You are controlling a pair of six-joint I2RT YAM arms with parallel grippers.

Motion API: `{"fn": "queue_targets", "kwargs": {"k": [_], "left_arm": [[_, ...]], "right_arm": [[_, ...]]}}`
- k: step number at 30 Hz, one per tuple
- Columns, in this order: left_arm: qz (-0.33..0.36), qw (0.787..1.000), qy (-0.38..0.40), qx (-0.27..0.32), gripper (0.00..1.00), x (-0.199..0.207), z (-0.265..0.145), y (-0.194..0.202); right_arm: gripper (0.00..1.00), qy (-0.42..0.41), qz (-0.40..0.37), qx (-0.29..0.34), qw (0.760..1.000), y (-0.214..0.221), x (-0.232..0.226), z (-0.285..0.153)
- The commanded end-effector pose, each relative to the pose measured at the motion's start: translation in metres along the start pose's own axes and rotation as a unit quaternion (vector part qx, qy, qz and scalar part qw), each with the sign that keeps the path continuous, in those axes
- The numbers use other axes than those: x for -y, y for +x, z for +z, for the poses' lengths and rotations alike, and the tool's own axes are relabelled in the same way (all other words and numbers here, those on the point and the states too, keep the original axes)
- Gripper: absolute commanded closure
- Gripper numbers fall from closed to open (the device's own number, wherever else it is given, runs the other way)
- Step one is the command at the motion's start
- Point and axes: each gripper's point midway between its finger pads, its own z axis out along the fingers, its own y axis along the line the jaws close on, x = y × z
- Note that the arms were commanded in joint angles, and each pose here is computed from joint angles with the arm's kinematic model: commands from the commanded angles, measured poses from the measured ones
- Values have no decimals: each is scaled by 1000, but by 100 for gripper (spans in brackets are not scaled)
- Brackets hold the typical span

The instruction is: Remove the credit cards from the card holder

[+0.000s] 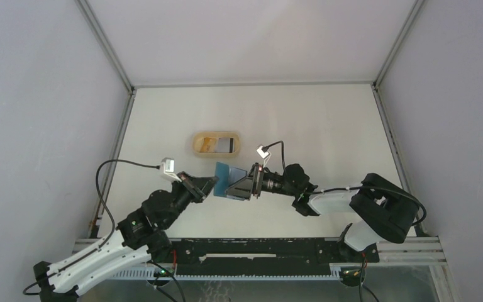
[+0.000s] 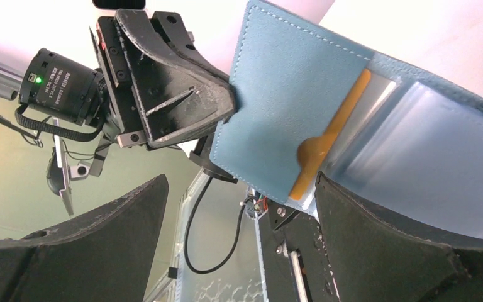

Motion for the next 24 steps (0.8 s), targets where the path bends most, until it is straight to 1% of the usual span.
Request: {"fn": "queue_targets", "kwargs": {"k": [1,6,9,14,17,24], "left_arm": [[-8,999,47,13,100,21,-2,-9],[-16,998,63,18,100,28,-6,-13],[-20,997,72,17,100,31,-6,-12],[-20,998,67,11,100,25,-4,-7],[-26,996,79,20,100,30,-4,-11],[-41,995,88,26,100,29,-7,-14]], "right_arm": [[5,-23,-25,32,999,-21,-13,5],[5,-8,-29,39,999,-24,-5,2],[5,-22,-32,45,998,-30,-8,1],[5,-52,-44,45,997,-32,-21,0],[5,-70,-48,44,995,-32,-28,-1],[9,-100,-44,47,993,-34,-36,-2]]}}
